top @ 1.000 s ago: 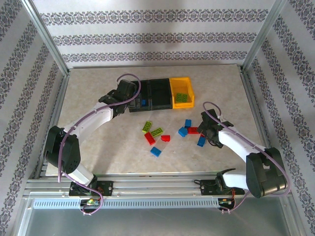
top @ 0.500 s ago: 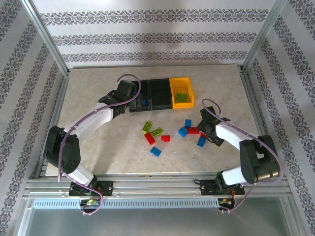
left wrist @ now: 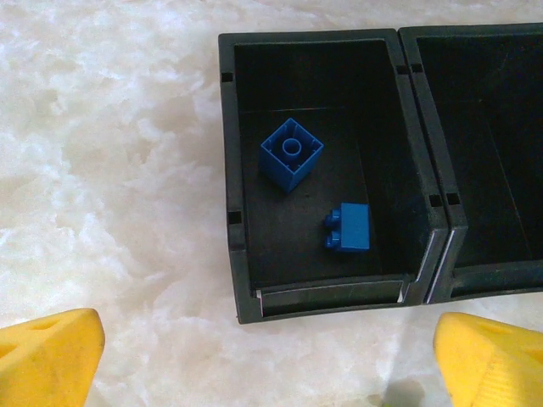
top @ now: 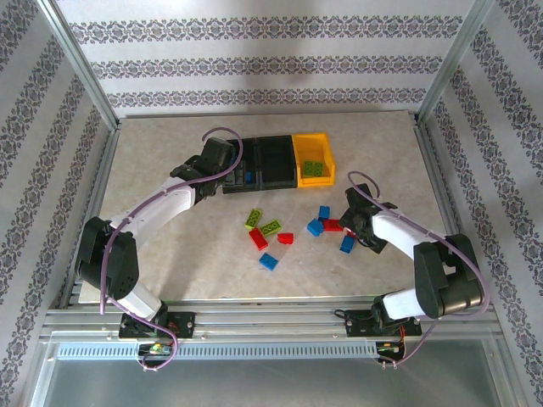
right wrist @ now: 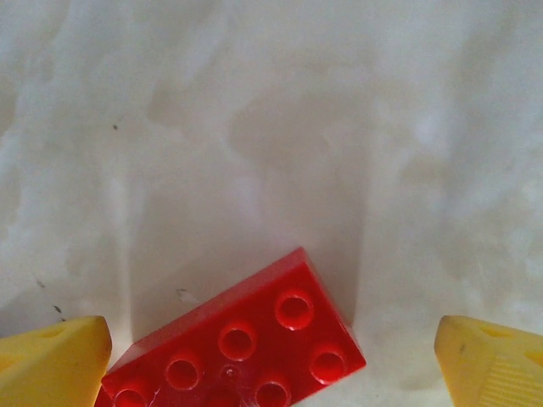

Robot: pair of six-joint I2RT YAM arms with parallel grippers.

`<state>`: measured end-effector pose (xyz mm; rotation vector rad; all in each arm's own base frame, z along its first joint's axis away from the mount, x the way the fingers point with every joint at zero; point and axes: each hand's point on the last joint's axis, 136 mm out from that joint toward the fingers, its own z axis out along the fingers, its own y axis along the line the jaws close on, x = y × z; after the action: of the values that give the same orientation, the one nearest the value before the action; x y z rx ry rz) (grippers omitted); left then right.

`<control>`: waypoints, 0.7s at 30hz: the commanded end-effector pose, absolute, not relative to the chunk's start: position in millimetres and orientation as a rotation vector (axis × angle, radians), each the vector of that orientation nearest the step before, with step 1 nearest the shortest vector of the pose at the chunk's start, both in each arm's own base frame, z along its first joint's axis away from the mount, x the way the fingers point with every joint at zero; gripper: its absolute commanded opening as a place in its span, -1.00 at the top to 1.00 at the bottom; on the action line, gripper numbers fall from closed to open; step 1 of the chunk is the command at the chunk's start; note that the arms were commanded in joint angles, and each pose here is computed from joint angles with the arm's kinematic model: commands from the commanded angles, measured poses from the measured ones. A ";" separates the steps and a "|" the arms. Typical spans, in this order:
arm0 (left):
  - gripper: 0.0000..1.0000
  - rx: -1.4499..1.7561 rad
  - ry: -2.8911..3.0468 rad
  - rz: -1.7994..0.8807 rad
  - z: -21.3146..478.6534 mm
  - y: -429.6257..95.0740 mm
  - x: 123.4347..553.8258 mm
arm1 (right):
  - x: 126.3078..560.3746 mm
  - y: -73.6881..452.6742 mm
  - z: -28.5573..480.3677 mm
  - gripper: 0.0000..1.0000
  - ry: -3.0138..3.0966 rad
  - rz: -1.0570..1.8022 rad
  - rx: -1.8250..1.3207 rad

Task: Sort the legos into containers by color
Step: Pick up the lego from the middle-right of the table.

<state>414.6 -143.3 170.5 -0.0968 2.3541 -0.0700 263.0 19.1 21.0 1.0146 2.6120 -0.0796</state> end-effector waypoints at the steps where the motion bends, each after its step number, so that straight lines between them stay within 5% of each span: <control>1: -0.99 -0.138 2.320 -0.103 177.0 -142.1 418.5 | 243.4 12.9 14.6 -0.96 2.676 -0.137 1.006; 10: -0.99 -0.148 2.316 -0.118 177.8 -141.8 416.8 | 240.2 20.1 14.8 -0.84 2.659 -0.049 1.029; 21: -0.99 -0.147 2.318 -0.129 176.8 -144.5 418.2 | 264.3 24.8 20.9 -0.44 2.586 0.023 1.001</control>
<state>414.0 -144.7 166.2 -0.1145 2.3550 -0.0901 257.5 26.6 19.7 1.0092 2.6068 0.0137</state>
